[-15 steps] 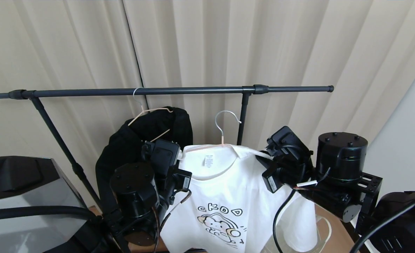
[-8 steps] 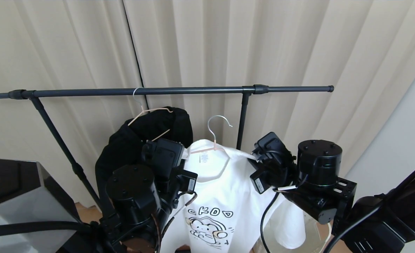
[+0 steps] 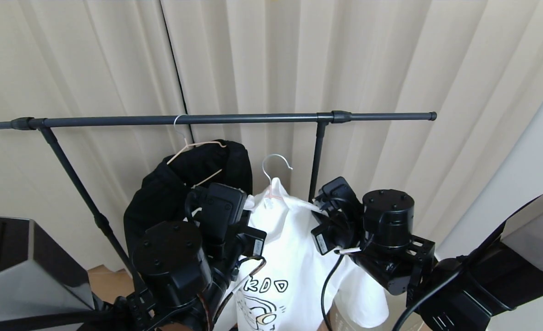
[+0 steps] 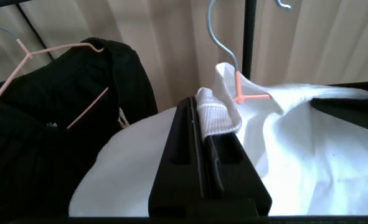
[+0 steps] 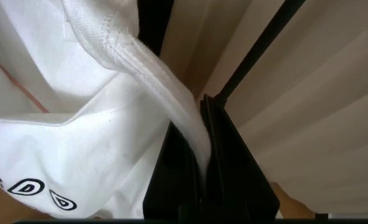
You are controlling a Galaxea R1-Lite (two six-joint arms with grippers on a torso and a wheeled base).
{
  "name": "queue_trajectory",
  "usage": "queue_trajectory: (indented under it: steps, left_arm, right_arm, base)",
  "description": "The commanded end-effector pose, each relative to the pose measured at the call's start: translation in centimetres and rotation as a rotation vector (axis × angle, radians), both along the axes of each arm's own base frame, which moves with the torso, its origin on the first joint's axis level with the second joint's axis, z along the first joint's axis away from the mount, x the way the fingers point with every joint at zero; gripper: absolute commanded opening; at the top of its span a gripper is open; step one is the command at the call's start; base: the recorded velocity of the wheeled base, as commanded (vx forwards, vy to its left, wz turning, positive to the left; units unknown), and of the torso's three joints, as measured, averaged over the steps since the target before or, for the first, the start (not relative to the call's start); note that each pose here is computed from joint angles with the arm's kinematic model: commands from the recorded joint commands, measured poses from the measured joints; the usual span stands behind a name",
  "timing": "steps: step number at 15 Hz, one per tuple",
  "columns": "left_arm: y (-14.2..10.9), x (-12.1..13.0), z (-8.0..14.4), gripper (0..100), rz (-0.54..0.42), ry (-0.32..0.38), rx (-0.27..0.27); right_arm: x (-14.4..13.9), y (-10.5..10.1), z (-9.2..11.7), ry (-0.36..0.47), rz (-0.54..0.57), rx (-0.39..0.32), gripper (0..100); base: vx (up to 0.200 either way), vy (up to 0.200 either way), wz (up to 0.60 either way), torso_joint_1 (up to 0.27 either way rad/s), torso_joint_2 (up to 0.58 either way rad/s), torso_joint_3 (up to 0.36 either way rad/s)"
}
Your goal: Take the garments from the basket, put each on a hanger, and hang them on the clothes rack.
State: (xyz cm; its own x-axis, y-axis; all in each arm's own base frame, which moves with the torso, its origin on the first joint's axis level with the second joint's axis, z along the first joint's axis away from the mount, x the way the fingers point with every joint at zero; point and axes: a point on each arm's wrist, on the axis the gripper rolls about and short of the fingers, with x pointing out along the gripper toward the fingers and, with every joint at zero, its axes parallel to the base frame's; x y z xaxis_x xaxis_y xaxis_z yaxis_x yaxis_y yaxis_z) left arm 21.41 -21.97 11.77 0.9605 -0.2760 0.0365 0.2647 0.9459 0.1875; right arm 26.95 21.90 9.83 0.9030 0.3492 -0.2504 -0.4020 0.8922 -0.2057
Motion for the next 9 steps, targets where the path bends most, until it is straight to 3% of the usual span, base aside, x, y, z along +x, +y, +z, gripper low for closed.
queue_trajectory:
  steps: [1,6,9]
  left_arm:
    - [-0.1,-0.1,-0.1,0,-0.004,0.003,0.004]
    - [-0.3,0.1,-0.3,0,-0.005,0.005,0.002]
    - [-0.3,0.4,-0.4,0,0.001,0.009,-0.009]
  right_arm:
    - [0.0,0.6,0.3,-0.004,0.007,0.03,0]
    - [0.0,0.9,1.0,-0.069,0.018,0.112,0]
    - [-0.1,0.8,1.4,-0.064,0.036,0.177,0]
  base:
    - [0.0,0.0,0.0,0.0,0.0,0.0]
    - [0.0,0.0,0.0,0.0,0.0,0.0]
    - [0.0,0.0,0.0,0.0,0.0,0.0]
